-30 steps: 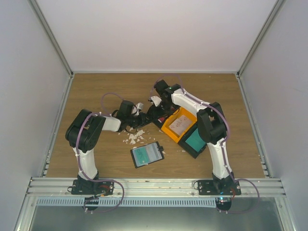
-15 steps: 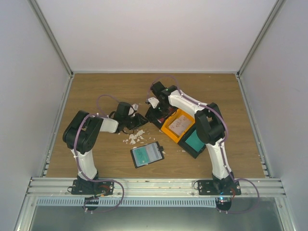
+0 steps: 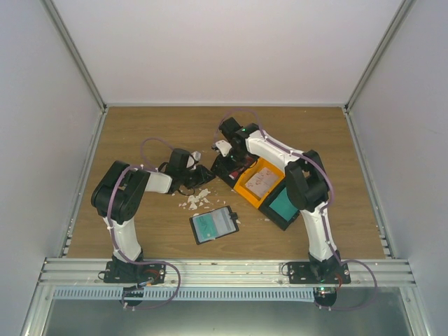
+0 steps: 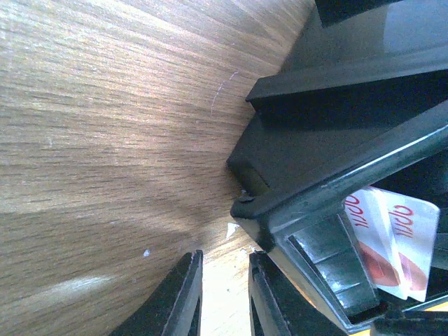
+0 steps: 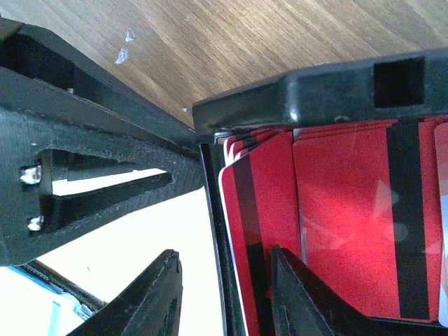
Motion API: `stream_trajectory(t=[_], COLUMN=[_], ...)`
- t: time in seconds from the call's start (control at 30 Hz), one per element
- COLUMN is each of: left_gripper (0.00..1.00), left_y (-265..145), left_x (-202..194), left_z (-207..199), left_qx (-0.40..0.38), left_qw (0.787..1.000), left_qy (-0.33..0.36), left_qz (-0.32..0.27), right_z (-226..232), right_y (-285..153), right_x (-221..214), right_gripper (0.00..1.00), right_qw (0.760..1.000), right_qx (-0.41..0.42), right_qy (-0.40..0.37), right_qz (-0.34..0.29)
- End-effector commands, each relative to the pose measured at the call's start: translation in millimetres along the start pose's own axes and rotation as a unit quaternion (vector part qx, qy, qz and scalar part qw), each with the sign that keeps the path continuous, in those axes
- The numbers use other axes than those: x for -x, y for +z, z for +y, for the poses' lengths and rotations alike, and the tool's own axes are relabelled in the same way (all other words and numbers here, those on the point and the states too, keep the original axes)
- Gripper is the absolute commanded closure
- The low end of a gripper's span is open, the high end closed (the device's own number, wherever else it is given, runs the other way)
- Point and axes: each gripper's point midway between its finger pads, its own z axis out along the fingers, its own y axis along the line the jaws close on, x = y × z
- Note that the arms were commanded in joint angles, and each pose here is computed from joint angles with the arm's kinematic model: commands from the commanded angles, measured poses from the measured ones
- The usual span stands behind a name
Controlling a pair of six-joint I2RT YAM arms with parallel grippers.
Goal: Put the credit cards into the card holder
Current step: Pick up the credit card from the storage box.
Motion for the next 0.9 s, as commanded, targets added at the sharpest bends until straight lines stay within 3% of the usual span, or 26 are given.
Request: stream_trajectory(t=[0.0, 0.2, 0.4, 0.87], left_gripper=[0.77, 0.77, 0.77, 0.77], left_y=[-5.1, -4.2, -3.8, -2.6], left_x=[3.8, 2.1, 1.6, -0.4], left_z=[-0.6, 0.9, 1.9, 2.6], left_qx=[-0.001, -0.001, -0.001, -0.003], left_qw=[1.0, 1.0, 1.0, 1.0], left_qy=[0.005, 0.004, 0.004, 0.003], left_qz=[-0.015, -0.012, -0.01, -0.006], right_z=[18.4, 16.2, 12.2, 14.6], right_y=[-22.7, -21.4, -21.8, -30.4], right_x=[8.2, 7.3, 8.1, 10.1], right_gripper=[0.64, 0.64, 0.72, 0.75], right_qw=[1.0, 1.0, 1.0, 1.0], right_qx=[0.015, 0.01, -0.003, -0.004], right_qy=[-0.008, -0.004, 0.003, 0.003], right_qz=[-0.022, -0.02, -0.022, -0.03])
